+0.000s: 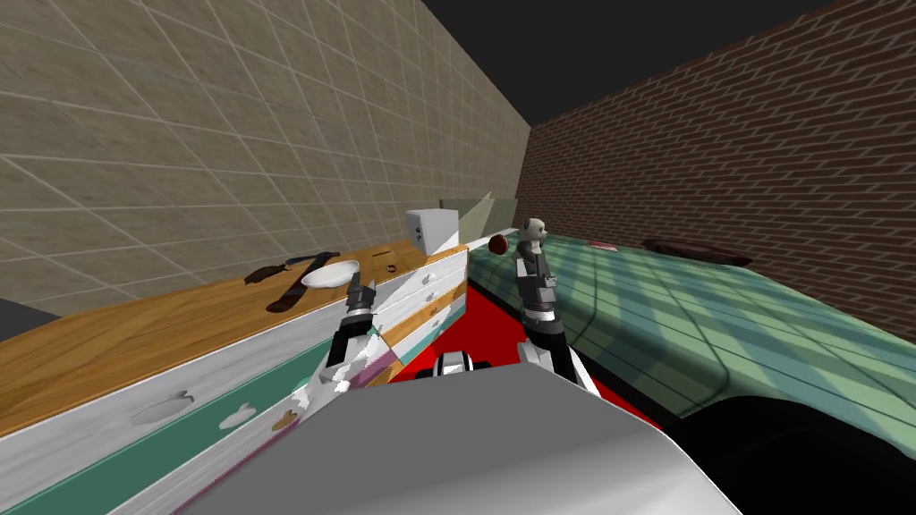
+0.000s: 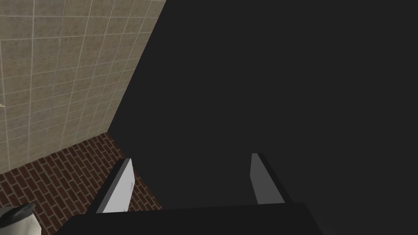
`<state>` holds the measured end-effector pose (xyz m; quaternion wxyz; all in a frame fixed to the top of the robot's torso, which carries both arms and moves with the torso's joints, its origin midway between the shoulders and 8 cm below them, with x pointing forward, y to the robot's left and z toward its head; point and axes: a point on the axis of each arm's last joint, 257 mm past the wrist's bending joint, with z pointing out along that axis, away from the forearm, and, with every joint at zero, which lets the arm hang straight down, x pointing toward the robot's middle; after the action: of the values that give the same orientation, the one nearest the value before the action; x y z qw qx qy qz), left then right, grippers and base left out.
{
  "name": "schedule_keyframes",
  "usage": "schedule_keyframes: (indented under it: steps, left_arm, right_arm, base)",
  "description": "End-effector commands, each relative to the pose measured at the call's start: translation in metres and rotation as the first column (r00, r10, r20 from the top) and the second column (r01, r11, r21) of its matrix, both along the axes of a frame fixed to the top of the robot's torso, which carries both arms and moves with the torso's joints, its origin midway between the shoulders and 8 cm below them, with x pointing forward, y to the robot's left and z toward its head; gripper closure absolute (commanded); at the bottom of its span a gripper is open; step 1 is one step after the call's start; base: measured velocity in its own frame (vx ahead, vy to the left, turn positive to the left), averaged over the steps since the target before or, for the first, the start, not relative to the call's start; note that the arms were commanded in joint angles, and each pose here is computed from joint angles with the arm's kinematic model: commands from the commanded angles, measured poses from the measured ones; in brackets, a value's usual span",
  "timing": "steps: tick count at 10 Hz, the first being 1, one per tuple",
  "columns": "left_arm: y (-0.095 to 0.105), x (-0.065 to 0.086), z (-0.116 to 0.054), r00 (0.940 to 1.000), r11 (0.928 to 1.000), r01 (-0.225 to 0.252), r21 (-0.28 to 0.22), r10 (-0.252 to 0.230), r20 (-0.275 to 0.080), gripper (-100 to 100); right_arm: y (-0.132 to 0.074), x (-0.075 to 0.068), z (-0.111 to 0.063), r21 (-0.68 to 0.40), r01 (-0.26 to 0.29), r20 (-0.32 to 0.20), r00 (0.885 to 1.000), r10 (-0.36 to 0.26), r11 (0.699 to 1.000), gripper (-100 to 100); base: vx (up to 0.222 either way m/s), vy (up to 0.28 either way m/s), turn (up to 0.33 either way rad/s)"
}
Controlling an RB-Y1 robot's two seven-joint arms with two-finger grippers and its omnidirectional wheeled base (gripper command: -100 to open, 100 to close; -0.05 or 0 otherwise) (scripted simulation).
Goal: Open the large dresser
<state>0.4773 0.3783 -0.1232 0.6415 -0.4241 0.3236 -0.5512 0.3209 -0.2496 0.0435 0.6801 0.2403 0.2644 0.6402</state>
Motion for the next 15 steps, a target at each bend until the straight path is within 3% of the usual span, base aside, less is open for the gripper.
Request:
schedule_keyframes:
  steps: [1, 8, 15]
  left_arm:
    - [-0.002, 0.012, -0.024, 0.9986, 0.9997, -0.005, -0.024, 0.004, -0.053, -100]
    - [0.006, 0.027, -0.058, 0.992, 0.9979, -0.035, -0.055, 0.028, -0.123, -100]
    - [0.005, 0.044, -0.093, 0.9803, 0.9924, -0.064, -0.105, 0.043, -0.193, -100]
  right_arm:
    - [0.0, 0.0, 0.0, 0.0, 0.0, 0.0, 1.0, 0.0, 1.0, 0]
    - [0.0, 0.0, 0.0, 0.0, 0.0, 0.0, 1.0, 0.0, 1.0, 0]
    - [0.0, 0.0, 0.0, 0.0, 0.0, 0.0, 1.0, 0.0, 1.0, 0]
  base:
    - [0.036, -0.102, 0.066]
    - [0.035, -0.094, 0.047]
    - [0.034, -0.103, 0.048]
